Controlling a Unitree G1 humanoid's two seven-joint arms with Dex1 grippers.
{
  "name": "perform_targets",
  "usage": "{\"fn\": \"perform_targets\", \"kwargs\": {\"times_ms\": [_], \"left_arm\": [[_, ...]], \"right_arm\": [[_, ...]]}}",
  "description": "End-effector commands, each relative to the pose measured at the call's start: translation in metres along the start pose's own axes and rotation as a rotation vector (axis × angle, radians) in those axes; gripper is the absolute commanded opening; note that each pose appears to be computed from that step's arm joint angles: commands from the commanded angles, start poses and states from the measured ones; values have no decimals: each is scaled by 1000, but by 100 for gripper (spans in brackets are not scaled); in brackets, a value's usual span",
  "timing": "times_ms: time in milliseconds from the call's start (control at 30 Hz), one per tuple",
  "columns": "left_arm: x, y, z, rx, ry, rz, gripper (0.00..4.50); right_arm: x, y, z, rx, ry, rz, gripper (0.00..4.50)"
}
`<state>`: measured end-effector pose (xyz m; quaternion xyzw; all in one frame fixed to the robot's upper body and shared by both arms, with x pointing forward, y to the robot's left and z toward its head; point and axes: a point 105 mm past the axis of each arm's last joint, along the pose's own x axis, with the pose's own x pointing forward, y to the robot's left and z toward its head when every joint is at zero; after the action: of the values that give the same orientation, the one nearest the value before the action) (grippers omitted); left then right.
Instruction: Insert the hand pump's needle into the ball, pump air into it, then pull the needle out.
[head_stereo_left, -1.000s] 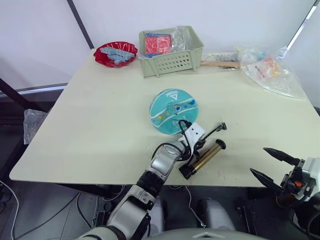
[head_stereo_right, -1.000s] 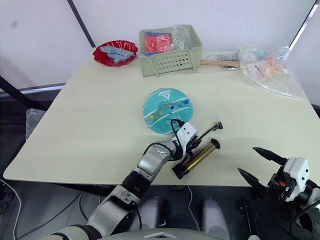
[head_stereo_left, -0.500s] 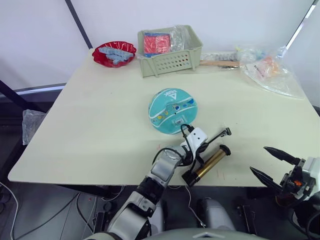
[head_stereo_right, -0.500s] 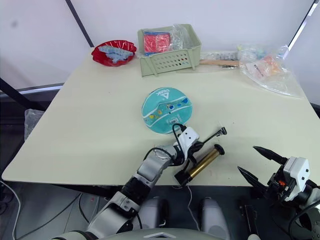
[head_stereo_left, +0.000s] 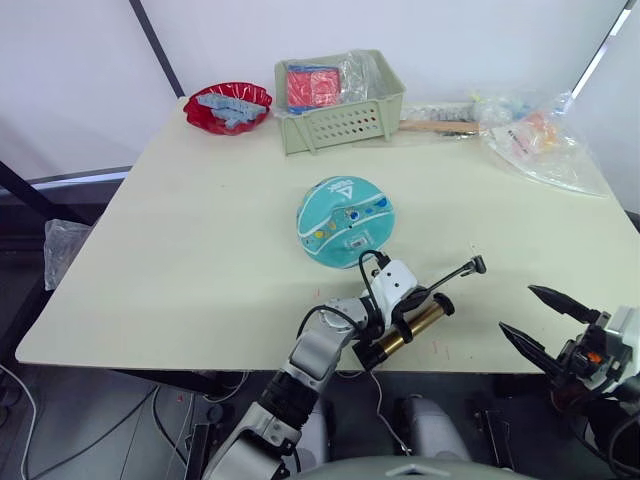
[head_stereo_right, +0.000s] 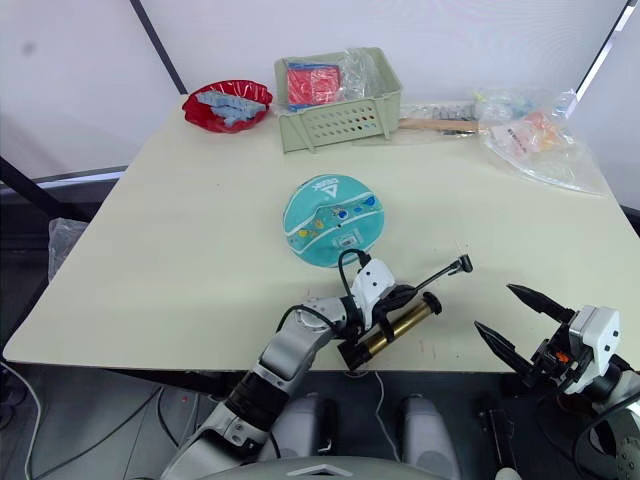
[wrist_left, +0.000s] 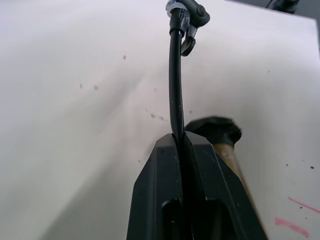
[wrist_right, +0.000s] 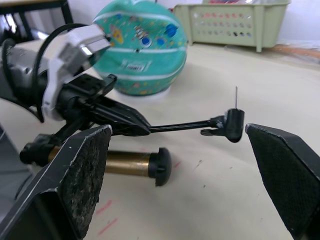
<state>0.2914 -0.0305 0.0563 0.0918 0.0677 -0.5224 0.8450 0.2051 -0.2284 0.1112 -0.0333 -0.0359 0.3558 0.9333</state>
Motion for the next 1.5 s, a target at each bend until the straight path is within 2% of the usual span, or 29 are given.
{"fn": "perform_targets", "kwargs": {"times_ms": [33, 367, 667, 967, 1500], "left_arm": [[-1, -2, 25, 82, -93, -54, 3], [-10, 9, 34, 98, -157, -160, 3], [-17, 12, 36, 51, -242, -201, 3], [-25, 15, 34, 20, -287, -244, 3], [-25, 12, 31, -6, -292, -258, 3]], "right_arm": [[7, 2, 11, -4, -48, 5, 450], [30, 5, 21, 101, -125, -56, 450], [51, -5, 30, 356, -187, -207, 450], [64, -1, 30, 562, -138, -153, 450], [63, 5, 36, 629, -147, -73, 450]]}}
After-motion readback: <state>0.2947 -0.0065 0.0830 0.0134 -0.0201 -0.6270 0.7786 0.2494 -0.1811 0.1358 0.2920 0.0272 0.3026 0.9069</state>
